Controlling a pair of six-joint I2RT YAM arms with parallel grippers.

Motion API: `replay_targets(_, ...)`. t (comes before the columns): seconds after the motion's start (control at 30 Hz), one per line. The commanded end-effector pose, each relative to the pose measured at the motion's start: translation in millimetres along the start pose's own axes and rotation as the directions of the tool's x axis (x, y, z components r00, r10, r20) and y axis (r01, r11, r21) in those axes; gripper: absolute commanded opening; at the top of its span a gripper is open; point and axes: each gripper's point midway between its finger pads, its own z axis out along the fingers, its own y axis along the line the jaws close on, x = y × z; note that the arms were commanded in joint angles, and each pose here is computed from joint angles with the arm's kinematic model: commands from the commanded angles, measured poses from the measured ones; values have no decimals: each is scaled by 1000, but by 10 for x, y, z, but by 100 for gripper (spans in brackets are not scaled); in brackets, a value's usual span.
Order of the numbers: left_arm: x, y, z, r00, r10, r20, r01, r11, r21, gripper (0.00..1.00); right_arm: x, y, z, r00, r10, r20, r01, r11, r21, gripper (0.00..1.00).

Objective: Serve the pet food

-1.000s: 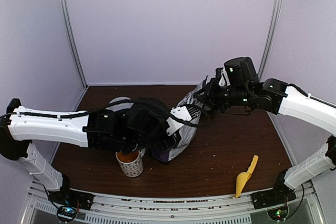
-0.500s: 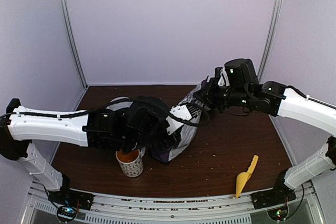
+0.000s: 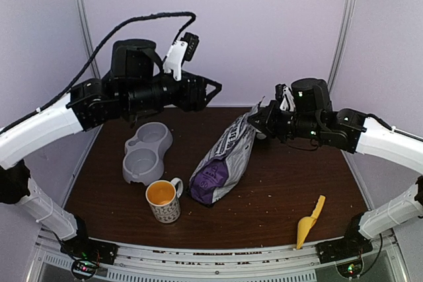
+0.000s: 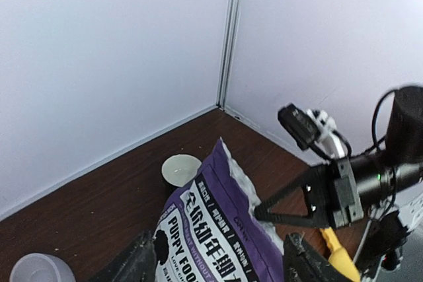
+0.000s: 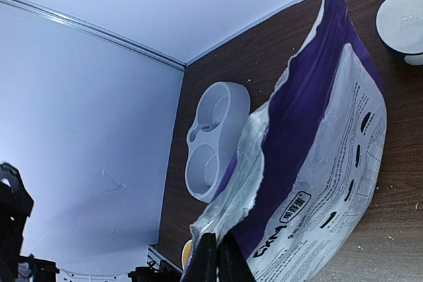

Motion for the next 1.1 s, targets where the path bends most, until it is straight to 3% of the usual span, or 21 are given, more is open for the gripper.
replay_targets(0.0,91,-221,227,968,-191,-162,218,961,169,68,-40,-7,-71,999,-32,30,33,999,-8,0)
replay_targets(0.2,261,-408,559,938,-220,-267,281,934,218,69,-32,-31,-83,998,-49,30,50,999,0,0)
replay_targets(0.47,533,-431,824,908,-232,-350,310,933,185,71,-20,-68,-115,998,-62,30,62,998,8,0)
replay_targets(0.73,677,-349,875,895,-233,-379,300,945,128,53,-32,-66,-135,997,-70,36,69,998,6,0)
replay_targets(1.07,749,-347,897,889,-222,-401,297,945,137,55,-9,-76,-104,996,-80,25,80,997,9,0)
